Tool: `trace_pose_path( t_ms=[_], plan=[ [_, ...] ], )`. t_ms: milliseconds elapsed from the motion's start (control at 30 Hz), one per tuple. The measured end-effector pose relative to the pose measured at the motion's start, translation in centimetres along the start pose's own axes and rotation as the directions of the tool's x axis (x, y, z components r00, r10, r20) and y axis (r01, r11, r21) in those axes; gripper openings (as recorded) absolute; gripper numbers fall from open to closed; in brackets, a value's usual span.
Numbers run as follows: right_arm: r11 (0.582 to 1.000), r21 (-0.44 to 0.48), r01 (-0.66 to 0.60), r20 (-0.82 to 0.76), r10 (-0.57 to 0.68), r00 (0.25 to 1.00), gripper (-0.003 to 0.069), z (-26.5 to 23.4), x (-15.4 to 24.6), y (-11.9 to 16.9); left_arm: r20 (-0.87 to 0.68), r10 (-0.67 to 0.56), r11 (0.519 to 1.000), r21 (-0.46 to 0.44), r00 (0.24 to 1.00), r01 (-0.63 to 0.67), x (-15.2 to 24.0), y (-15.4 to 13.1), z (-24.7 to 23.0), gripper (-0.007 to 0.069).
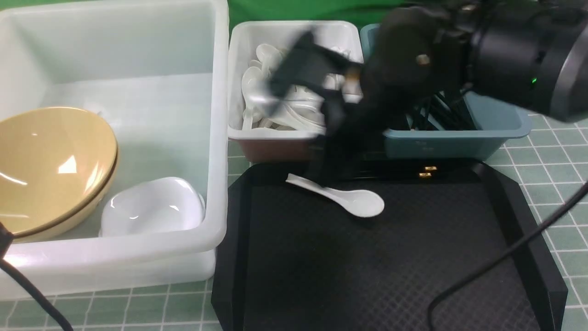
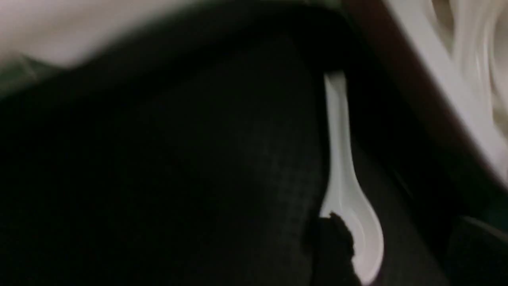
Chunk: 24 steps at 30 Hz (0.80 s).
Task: On blue table put chopsticks spoon bowls plates into blue grey white boxes.
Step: 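Reach down and grasp the white spoon resting in the bowl with the right gripper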
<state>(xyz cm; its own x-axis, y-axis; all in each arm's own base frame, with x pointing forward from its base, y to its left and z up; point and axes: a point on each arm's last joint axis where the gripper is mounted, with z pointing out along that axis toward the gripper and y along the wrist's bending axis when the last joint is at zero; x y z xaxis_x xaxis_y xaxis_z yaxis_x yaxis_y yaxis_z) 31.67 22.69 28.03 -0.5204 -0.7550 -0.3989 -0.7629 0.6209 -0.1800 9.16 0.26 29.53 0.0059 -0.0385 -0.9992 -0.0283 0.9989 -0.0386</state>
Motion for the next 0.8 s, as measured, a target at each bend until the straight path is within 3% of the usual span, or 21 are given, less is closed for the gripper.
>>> trace_pose_path(
  t_ms=[200, 433, 700, 800],
  plan=[
    [0.970, 0.026, -0.242, -0.154, 0.243, 0.958, 0.0419, 7.0, 5.1, -3.3, 0.000, -0.004, 1.000, 0.000, 1.000, 0.004, 0.0, 0.0, 0.0, 0.0004],
    [0.900, -0.031, -0.435, -0.111, 0.429, 0.896, 0.0419, 10.2, 5.3, -3.7, -0.013, 0.011, 1.000, 0.001, 1.000, -0.011, 0.6, 0.0, 0.1, 0.0004],
    [0.887, -0.063, -0.458, -0.106, 0.450, 0.887, 0.0419, 9.8, 5.0, -3.6, 0.039, 0.025, 0.999, 0.030, 0.999, -0.026, 1.8, -0.2, 0.2, 0.0004],
    [0.865, -0.091, -0.494, -0.054, 0.491, 0.869, 0.0419, 9.6, 4.2, -3.6, 0.046, 0.026, 0.999, 0.033, 0.999, -0.027, 1.8, -0.2, 0.2, 0.0004]
  ],
)
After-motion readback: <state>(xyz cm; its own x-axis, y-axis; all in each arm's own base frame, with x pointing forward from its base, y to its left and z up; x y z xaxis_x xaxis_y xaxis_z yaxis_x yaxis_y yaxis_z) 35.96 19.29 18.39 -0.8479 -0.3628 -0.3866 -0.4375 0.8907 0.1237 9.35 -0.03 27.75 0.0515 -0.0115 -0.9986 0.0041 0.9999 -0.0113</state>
